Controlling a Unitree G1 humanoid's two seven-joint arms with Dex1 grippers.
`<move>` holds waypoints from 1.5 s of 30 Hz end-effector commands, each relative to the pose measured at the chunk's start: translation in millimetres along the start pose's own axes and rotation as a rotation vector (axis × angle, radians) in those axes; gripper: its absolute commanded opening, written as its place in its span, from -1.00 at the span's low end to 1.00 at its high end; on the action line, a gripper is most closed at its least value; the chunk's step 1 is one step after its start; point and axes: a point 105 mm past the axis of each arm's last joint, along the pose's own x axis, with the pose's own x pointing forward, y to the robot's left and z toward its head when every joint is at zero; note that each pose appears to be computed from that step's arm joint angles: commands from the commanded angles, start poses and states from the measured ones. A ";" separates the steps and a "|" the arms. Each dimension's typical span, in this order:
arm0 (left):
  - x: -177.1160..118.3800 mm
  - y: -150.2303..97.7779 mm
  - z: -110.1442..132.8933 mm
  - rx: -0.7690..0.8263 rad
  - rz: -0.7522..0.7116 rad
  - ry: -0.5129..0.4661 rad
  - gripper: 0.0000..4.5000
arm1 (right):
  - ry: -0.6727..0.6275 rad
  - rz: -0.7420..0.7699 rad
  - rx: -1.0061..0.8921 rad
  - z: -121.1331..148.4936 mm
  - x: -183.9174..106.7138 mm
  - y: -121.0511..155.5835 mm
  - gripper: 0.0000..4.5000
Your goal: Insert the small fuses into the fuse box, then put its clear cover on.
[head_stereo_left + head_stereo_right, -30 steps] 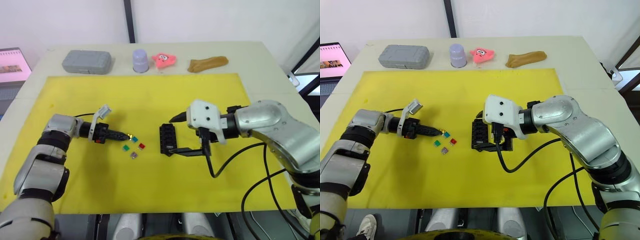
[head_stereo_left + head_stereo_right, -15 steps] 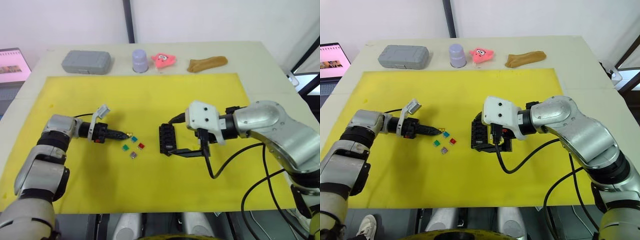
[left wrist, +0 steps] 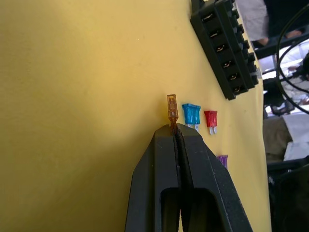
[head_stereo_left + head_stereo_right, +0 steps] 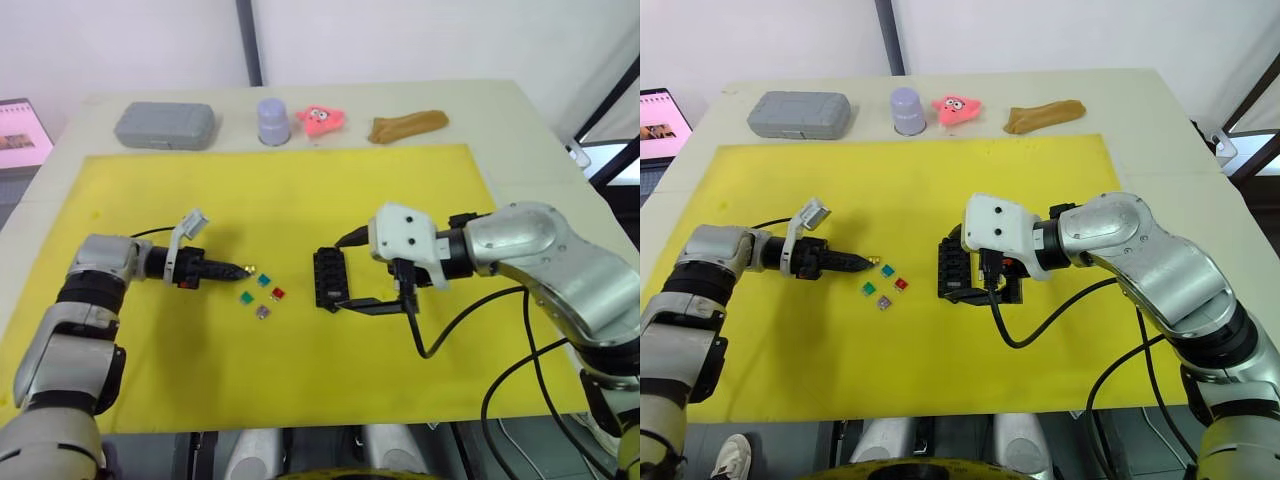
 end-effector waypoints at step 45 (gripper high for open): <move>48.9 -135.9 64.2 0.963 -0.247 -0.064 -1.00 | -0.186 0.032 0.507 33.7 -1.8 -21.1 -0.49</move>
